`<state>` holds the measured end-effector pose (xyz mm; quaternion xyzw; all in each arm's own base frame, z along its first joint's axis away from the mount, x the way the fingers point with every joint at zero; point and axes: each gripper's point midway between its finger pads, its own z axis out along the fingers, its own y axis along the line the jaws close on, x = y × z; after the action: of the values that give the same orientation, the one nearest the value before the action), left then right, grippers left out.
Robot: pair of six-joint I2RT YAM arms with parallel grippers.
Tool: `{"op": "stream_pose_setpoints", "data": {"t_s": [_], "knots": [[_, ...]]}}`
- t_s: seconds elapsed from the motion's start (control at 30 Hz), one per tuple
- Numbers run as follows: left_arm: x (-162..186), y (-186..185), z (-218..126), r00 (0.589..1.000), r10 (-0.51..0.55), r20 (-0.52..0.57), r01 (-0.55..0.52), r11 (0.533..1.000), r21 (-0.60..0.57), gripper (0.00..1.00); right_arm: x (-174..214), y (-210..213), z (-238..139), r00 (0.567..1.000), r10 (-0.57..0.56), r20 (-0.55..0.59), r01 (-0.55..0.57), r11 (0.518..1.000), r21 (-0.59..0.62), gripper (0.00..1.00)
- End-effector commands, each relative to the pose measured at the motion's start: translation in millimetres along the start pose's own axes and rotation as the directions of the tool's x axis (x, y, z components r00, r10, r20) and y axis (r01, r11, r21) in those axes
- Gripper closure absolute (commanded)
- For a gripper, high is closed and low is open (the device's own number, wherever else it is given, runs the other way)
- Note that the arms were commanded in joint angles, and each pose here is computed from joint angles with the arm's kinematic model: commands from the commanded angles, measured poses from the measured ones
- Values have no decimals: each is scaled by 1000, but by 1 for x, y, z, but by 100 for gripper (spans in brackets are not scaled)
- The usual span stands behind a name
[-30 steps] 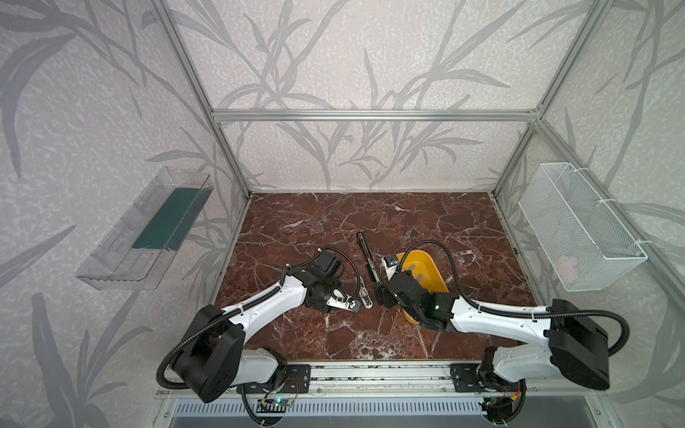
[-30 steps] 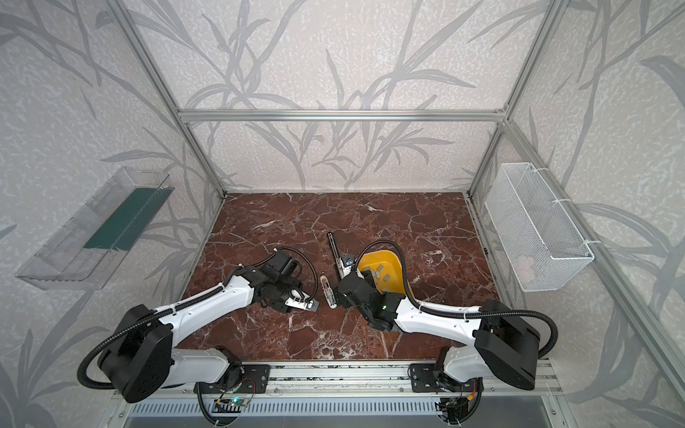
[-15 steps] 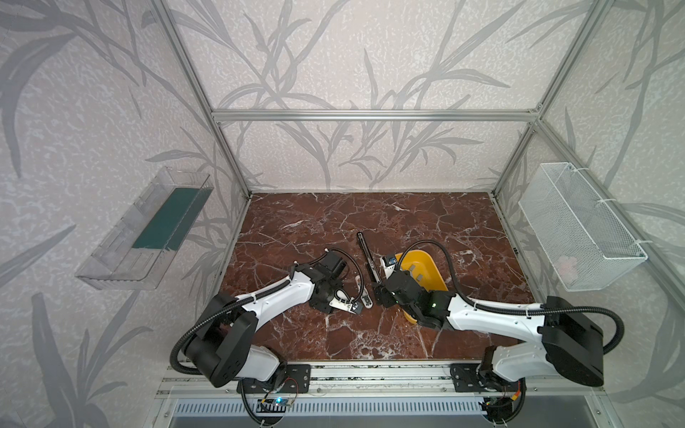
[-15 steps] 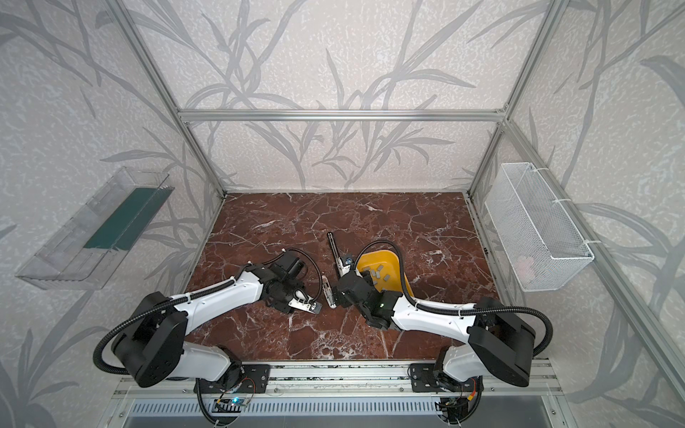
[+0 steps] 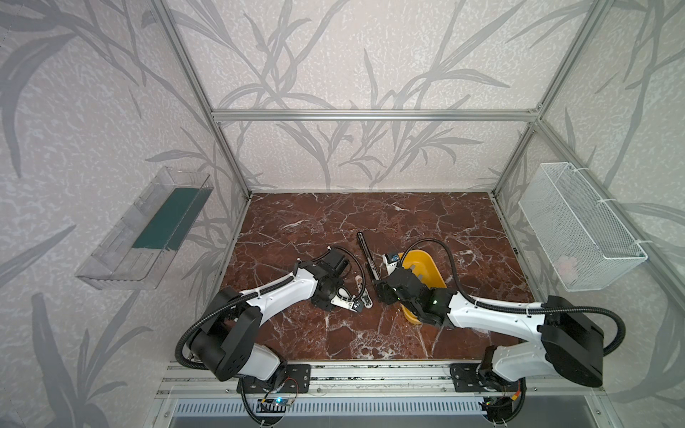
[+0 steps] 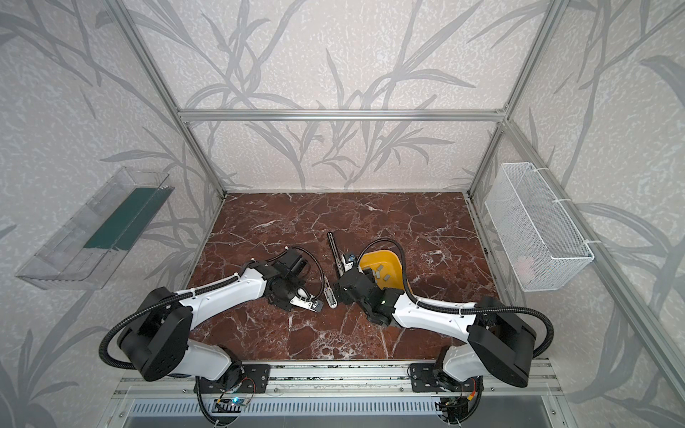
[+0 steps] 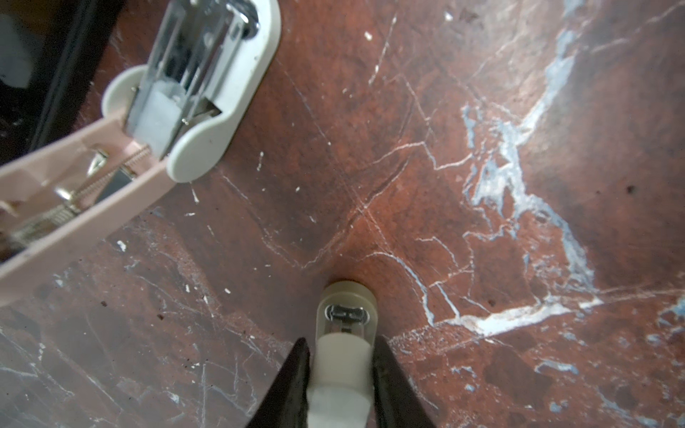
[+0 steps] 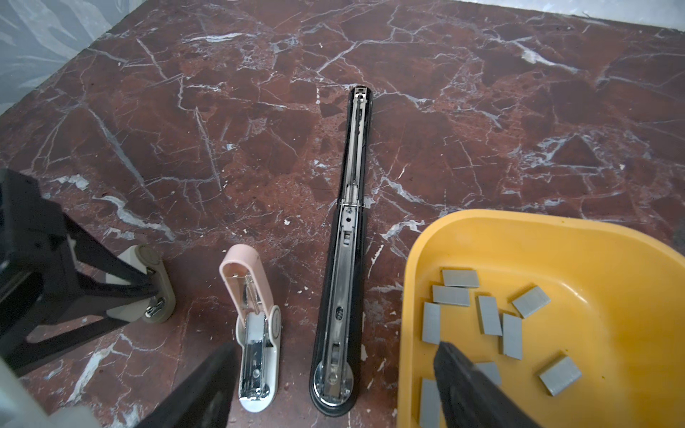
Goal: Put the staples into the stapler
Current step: 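Grasp the small beige stapler with the left gripper and lift it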
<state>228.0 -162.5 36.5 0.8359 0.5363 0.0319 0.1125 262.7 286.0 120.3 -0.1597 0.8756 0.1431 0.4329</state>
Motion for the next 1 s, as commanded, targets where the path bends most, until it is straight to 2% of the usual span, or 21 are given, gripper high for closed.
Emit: {"op": "stream_pose_setpoints", "data": {"t_s": [0.0, 0.1, 0.23, 0.37, 0.47, 0.6, 0.73, 0.8, 0.93, 0.97], "knots": [[-1, -2, -4, 1000, 27, -5, -27, 999, 23, 71, -6, 3, 1, 1000, 11, 0, -11, 1000, 2, 16], [-2, -5, -3, 1000, 29, -5, -29, 999, 31, 71, -6, 3, 1, 1000, 10, 0, -10, 1000, 2, 16], [1, -2, 0, 1000, 13, -19, -13, 1000, 25, 60, -6, 2, 2, 1000, 13, -3, -13, 1000, 1, 16], [2, -2, 2, 1000, 19, -24, -18, 1000, 17, 57, -5, 2, 3, 1000, 13, -6, -13, 1000, 2, 16], [4, 1, 2, 999, 14, -42, -13, 1000, 20, 64, -4, 3, 3, 1000, 15, -11, -15, 1000, -2, 16], [4, 0, 3, 999, 19, -41, -18, 1000, 23, 67, -5, 2, 3, 1000, 17, -9, -17, 1000, 1, 16], [5, 1, 2, 999, 10, -47, -9, 1000, 29, 74, -4, 3, 3, 1000, 18, -12, -18, 1000, -4, 16], [4, 4, 0, 999, 13, -43, -12, 1000, 15, 80, -4, 2, 3, 1000, 18, -10, -18, 1000, 1, 16], [0, 21, -11, 999, -35, -28, 34, 998, -50, 100, -5, 1, 2, 1000, 24, -7, -24, 1000, 1, 16], [-2, 27, -17, 999, -50, -13, 49, 996, -78, 100, -5, 1, 1, 1000, 26, -3, -26, 1000, 0, 16]]}}
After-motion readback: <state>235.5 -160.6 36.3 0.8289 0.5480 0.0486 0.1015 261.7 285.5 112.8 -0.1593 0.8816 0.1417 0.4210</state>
